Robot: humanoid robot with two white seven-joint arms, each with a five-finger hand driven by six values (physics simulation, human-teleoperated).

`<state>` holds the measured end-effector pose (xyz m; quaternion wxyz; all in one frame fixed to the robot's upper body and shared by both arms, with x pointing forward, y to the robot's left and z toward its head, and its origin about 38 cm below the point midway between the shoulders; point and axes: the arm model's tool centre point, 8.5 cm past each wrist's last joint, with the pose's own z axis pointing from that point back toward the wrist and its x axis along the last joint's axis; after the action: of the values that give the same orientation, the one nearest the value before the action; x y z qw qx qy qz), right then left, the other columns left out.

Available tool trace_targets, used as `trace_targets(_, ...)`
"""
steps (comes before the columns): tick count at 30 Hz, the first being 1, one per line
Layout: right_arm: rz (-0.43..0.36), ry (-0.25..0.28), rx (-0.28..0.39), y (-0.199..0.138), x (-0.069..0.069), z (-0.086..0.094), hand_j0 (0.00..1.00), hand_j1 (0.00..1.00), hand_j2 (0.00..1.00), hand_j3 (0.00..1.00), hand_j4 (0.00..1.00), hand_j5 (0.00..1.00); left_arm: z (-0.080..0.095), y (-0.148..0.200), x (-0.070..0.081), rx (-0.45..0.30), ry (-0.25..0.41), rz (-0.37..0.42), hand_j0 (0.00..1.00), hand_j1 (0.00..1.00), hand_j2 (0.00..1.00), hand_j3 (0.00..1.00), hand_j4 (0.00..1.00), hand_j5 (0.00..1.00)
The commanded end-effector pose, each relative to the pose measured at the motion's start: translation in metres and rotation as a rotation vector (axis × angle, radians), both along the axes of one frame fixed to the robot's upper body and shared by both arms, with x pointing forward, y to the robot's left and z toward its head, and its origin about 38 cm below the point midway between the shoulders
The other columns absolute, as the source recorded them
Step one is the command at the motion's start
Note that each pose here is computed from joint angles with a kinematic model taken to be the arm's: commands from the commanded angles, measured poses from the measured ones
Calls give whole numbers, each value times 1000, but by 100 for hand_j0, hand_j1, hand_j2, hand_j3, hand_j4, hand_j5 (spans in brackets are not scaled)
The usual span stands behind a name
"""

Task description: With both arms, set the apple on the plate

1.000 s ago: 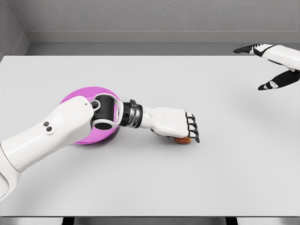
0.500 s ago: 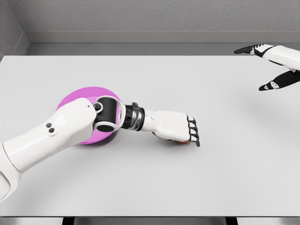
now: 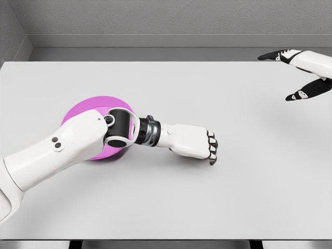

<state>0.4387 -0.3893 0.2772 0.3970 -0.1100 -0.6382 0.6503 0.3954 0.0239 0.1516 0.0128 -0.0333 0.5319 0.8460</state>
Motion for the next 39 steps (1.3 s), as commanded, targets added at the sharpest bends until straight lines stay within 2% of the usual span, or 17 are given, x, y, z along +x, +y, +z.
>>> trace_targets(1, 2, -1, 7, 1, 0, 2, 100, 100, 100, 100, 100, 100, 0, 0, 0, 0, 4, 1, 52, 52, 52, 52, 52, 52)
trace_targets(7, 3, -3, 7, 1, 0, 2, 100, 100, 100, 100, 100, 100, 4, 2, 2, -1, -6, 1, 44, 44, 44, 44, 44, 44)
trace_targets(11, 6, -5, 6, 2, 0, 3, 100, 100, 100, 100, 100, 100, 16, 8, 10, -12, -24, 17, 38, 38, 38, 38, 38, 38)
trace_targets(13, 6, -5, 6, 2, 0, 3, 100, 100, 100, 100, 100, 100, 33, 28, 18, -44, -39, 56, 33, 33, 33, 33, 33, 33)
trace_targets(16, 6, -5, 6, 2, 0, 3, 100, 100, 100, 100, 100, 100, 79, 80, 26, -99, -72, 115, 32, 32, 32, 32, 32, 32)
trace_targets(19, 6, -6, 6, 2, 0, 4, 100, 100, 100, 100, 100, 100, 130, 180, 38, -146, -112, 306, 32, 32, 32, 32, 32, 32)
trace_targets(20, 6, -5, 6, 2, 0, 3, 100, 100, 100, 100, 100, 100, 137, 205, 39, -136, -122, 359, 32, 32, 32, 32, 32, 32)
trace_targets(22, 6, -5, 6, 2, 0, 3, 100, 100, 100, 100, 100, 100, 130, 236, 35, -97, -109, 422, 32, 32, 32, 32, 32, 32)
trace_targets(25, 5, -3, 5, 2, -1, 2, 100, 100, 100, 100, 100, 100, 117, 254, 31, -60, -85, 459, 32, 32, 32, 32, 32, 32)
trace_targets(31, 7, -6, 6, 3, -1, 3, 100, 100, 100, 100, 100, 100, 111, 251, 29, -61, -69, 454, 33, 33, 33, 33, 33, 33)
trace_targets(32, 7, -6, 6, 3, -1, 3, 100, 100, 100, 100, 100, 100, 111, 251, 29, -64, -68, 452, 37, 37, 37, 37, 37, 37)
trace_targets(33, 7, -6, 6, 3, -1, 3, 100, 100, 100, 100, 100, 100, 112, 250, 29, -80, -55, 452, 46, 46, 46, 46, 46, 46)
trace_targets(35, 7, -6, 6, 3, -1, 3, 100, 100, 100, 100, 100, 100, 118, 249, 28, -142, -7, 456, 81, 81, 81, 81, 81, 81)
trace_targets(36, 7, -4, 6, 3, -1, 2, 100, 100, 100, 100, 100, 100, 121, 246, 28, -174, 18, 452, 94, 94, 94, 94, 94, 94)
trace_targets(37, 6, -4, 5, 2, -1, 3, 100, 100, 100, 100, 100, 100, 122, 241, 28, -189, 25, 442, 100, 100, 100, 100, 100, 100)
trace_targets(38, 6, -4, 5, 2, -1, 3, 100, 100, 100, 100, 100, 100, 121, 228, 29, -208, 32, 418, 100, 100, 100, 100, 100, 100)
trace_targets(39, 7, -4, 6, 3, -1, 2, 100, 100, 100, 100, 100, 100, 118, 196, 31, -256, 54, 356, 100, 100, 100, 100, 100, 100)
